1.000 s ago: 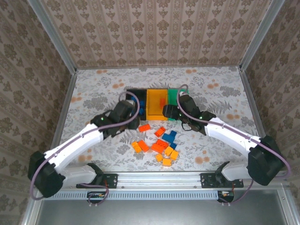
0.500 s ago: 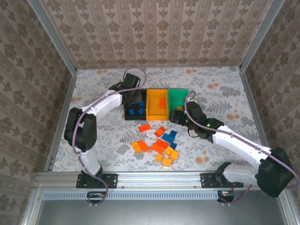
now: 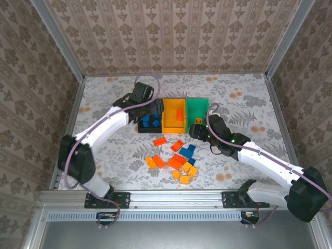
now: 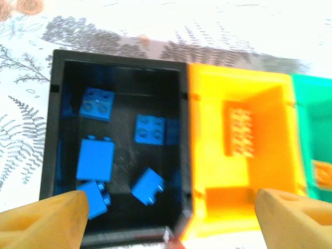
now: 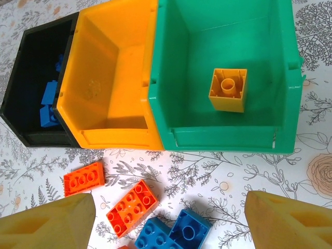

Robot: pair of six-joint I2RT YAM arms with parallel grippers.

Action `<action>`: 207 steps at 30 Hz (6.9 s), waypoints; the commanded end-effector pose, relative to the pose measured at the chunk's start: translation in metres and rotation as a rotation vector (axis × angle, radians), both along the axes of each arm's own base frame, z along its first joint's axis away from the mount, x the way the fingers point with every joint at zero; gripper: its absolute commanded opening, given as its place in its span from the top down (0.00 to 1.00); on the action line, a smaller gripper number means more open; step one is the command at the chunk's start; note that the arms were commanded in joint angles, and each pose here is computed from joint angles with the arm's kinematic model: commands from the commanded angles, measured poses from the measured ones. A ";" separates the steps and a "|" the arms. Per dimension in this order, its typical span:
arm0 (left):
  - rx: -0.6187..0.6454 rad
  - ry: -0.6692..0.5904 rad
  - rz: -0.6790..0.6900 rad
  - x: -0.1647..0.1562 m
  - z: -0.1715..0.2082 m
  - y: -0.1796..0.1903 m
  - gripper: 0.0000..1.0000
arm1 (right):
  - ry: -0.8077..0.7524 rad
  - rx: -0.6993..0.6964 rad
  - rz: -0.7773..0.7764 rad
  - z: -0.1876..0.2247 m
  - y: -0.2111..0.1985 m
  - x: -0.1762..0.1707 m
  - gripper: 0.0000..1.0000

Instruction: Sort the legos into containers by color

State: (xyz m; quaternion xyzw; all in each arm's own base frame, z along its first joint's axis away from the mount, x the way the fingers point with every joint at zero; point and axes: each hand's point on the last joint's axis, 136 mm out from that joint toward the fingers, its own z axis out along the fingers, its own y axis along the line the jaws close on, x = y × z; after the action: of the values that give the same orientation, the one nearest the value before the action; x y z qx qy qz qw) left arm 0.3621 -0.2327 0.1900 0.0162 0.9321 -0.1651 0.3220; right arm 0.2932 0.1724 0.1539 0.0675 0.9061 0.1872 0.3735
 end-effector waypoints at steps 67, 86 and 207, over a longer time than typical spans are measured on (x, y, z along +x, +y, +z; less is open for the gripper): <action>0.233 0.415 -0.063 -0.199 -0.164 0.067 0.19 | 0.233 -0.180 0.126 -0.082 -0.010 -0.077 0.25; 0.156 0.410 -0.097 -0.190 -0.145 0.045 0.68 | 0.198 -0.181 0.075 -0.076 -0.020 -0.075 0.25; -0.045 0.021 0.159 -0.174 -0.103 0.107 0.00 | 0.016 -0.112 0.313 -0.001 0.197 0.083 0.67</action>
State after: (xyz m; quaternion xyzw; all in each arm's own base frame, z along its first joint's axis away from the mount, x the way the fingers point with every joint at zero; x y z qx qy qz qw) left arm 0.1931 -0.1291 0.0958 -0.0556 0.9242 -0.1611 0.3419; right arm 0.3613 0.3570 0.1559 -0.0760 0.9184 0.2065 0.3288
